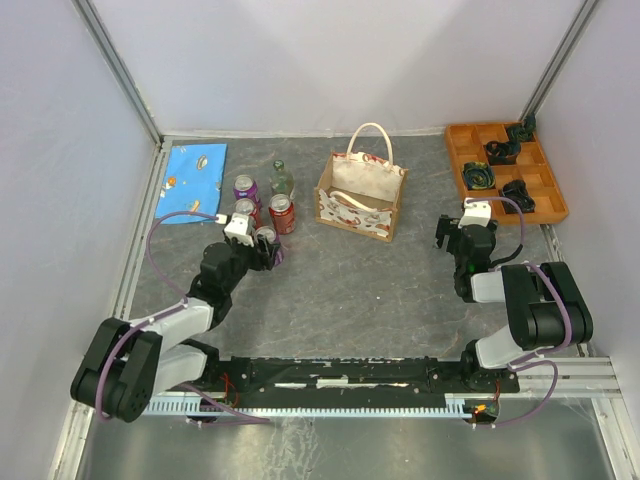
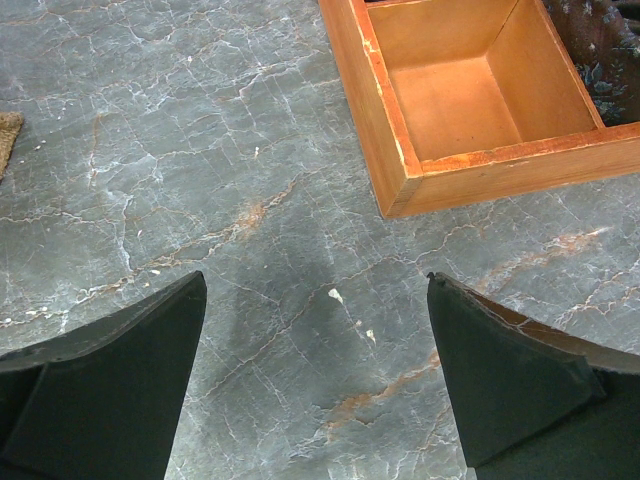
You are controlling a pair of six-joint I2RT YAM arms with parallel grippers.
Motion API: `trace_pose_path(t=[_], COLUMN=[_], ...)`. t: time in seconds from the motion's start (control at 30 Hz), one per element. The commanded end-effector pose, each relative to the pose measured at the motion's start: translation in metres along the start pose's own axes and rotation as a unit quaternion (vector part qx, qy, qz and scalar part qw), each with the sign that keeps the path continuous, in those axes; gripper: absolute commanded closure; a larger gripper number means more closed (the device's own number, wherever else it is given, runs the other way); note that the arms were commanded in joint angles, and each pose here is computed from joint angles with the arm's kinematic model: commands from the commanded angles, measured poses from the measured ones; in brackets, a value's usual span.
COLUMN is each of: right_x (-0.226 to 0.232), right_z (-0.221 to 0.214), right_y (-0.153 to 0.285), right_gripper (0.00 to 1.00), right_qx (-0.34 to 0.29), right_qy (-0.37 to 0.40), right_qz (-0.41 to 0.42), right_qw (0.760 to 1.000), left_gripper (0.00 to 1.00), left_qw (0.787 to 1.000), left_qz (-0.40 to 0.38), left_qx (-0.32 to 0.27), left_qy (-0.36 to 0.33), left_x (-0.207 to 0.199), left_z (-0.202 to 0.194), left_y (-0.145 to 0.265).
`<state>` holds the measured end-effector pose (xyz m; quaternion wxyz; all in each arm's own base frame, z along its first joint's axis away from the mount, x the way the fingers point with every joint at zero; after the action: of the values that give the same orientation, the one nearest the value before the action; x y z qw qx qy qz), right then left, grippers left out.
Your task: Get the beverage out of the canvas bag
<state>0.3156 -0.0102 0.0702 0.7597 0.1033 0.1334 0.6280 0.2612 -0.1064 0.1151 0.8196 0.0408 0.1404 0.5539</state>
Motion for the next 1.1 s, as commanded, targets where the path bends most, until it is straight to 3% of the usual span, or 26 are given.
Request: trace_pose_path(t=[0.0, 0.1, 0.23, 0.3, 0.33, 0.67, 0.8, 1.07], right_x=[0.001, 0.001, 0.001, 0.001, 0.001, 0.001, 0.001, 0.001], right_z=[0.020, 0.019, 0.019, 0.019, 0.019, 0.019, 0.019, 0.019], right_y=[-0.005, -0.006, -0.006, -0.005, -0.006, -0.006, -0.005, -0.006], right_gripper=[0.01, 0.01, 0.01, 0.01, 0.01, 0.01, 0.01, 0.01], right_qx=[-0.032, -0.031, -0.032, -0.032, -0.031, -0.031, -0.031, -0.031], right_qy=[-0.006, -0.006, -0.007, -0.006, -0.007, -0.006, -0.006, -0.006], right_qz=[0.002, 0.002, 0.002, 0.002, 0.002, 0.002, 0.003, 0.002], right_qw=[0.999, 0.999, 0.999, 0.999, 0.999, 0.999, 0.999, 0.999], left_gripper=[0.89, 0.76, 0.38, 0.03, 0.00, 0.01, 0.01, 0.01], left_qw=[0.995, 0.995, 0.996, 0.996, 0.997, 0.994, 0.986, 0.959], left_qz=[-0.043, -0.043, -0.039, -0.033, -0.029, 0.035, 0.101, 0.264], left_qx=[-0.093, -0.083, -0.080, -0.077, -0.075, -0.104, -0.128, -0.100], left_qy=[0.013, 0.015, 0.021, 0.018, 0.015, 0.026, 0.018, 0.026], left_x=[-0.013, -0.013, -0.012, -0.011, -0.010, -0.004, 0.008, 0.065], left_z=[0.044, 0.039, 0.040, 0.042, 0.043, 0.086, 0.119, 0.169], left_y=[-0.011, -0.015, -0.014, -0.012, -0.011, 0.005, 0.018, 0.037])
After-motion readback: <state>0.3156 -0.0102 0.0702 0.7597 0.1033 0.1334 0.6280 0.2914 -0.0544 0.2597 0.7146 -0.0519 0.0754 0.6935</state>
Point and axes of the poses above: each gripper's point midway between its finger pads, its own y axis back along the fingers, its own x axis along the line the jaws close on, z = x × y, the point moved 6 cm from there along y, back along the fingers, and after that the axes turned 1 degree about y, right-handed, at the moved point
